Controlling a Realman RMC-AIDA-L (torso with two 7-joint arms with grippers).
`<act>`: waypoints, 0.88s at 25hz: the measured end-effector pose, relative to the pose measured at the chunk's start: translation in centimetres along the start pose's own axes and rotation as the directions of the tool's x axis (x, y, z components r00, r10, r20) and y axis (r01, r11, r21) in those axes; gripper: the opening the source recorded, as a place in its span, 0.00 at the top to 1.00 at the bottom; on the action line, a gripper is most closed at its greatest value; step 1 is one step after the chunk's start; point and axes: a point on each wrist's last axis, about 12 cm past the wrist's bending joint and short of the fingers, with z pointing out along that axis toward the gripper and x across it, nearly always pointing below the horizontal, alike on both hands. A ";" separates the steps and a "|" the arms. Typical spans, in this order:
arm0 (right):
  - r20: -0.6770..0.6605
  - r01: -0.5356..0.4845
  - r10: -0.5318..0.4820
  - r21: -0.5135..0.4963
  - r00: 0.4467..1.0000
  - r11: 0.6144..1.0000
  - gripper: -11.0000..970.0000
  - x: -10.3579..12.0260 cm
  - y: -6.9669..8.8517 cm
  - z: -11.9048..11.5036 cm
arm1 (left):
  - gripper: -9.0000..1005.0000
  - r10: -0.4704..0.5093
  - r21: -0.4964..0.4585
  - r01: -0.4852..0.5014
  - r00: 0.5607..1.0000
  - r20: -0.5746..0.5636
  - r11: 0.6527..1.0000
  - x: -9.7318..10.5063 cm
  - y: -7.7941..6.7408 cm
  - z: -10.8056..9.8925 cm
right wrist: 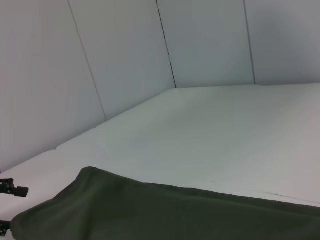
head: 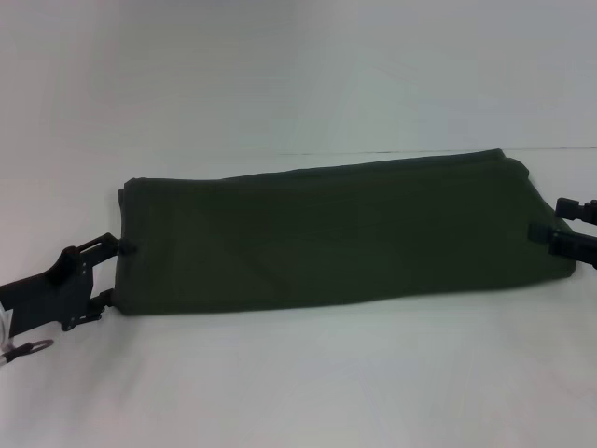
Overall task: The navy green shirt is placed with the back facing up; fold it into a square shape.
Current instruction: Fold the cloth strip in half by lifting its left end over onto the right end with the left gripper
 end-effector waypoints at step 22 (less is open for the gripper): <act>0.001 -0.002 0.002 0.007 1.000 1.000 0.21 -0.2 -0.2 0.0 | 0.63 0.102 -0.027 -0.104 0.993 -0.054 0.994 0.4 -0.5 0.6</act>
